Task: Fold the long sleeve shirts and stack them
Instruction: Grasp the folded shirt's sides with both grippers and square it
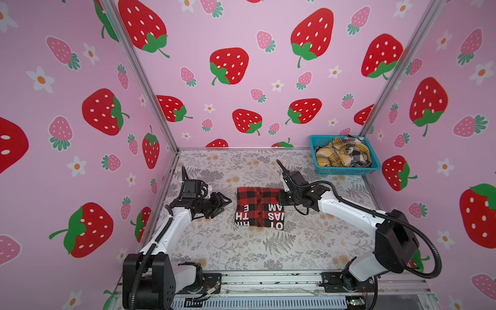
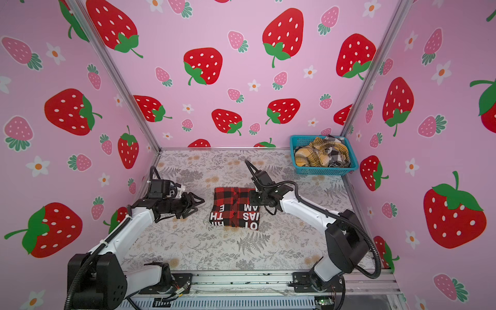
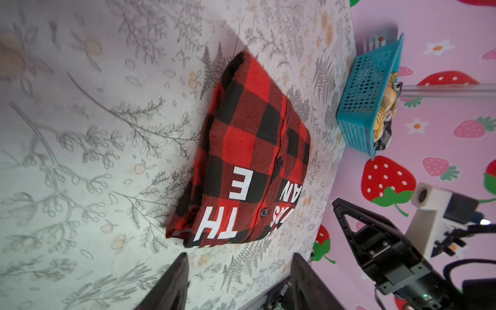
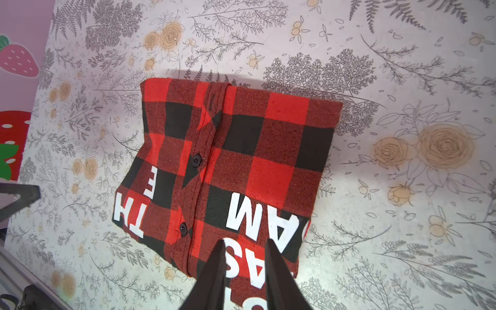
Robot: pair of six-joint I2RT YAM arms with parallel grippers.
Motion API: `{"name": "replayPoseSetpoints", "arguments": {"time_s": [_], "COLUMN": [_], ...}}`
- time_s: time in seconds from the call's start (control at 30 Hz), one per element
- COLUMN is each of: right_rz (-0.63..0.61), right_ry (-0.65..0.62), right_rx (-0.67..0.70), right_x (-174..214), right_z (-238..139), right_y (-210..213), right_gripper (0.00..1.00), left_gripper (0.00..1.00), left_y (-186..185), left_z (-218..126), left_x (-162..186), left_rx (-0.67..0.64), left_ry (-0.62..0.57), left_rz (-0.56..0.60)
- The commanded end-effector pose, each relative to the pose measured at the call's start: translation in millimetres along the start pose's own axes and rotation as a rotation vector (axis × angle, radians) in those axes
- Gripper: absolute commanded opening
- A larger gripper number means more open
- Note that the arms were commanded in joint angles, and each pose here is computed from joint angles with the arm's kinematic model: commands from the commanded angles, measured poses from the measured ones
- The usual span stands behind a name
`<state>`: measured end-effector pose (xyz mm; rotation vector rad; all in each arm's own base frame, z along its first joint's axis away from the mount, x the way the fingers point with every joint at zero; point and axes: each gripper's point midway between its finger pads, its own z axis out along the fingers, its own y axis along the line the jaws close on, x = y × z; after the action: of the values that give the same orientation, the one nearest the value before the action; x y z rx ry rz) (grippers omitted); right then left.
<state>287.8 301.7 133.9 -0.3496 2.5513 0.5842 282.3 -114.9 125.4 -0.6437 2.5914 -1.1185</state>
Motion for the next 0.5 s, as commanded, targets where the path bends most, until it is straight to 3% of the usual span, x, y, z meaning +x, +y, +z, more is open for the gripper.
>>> {"name": "replayPoseSetpoints", "arguments": {"time_s": [0.0, 0.17, 0.47], "right_rz": [0.021, 0.042, 0.086], "right_ry": [0.023, 0.041, 0.134], "right_rx": [-0.025, -0.041, 0.043], "right_x": [2, -1, 37], "right_z": [17, 37, 68], "right_y": [-1, -3, -39], "right_gripper": [0.27, 0.25, 0.22], "left_gripper": [0.45, 0.26, 0.14], "left_y": [-10, -7, 30], "left_z": [21, 47, 81], "left_x": [19, 33, 25], "left_rx": [0.017, -0.008, -0.111], "left_ry": [0.083, 0.13, 0.162], "left_rz": [0.021, 0.028, -0.064]}}
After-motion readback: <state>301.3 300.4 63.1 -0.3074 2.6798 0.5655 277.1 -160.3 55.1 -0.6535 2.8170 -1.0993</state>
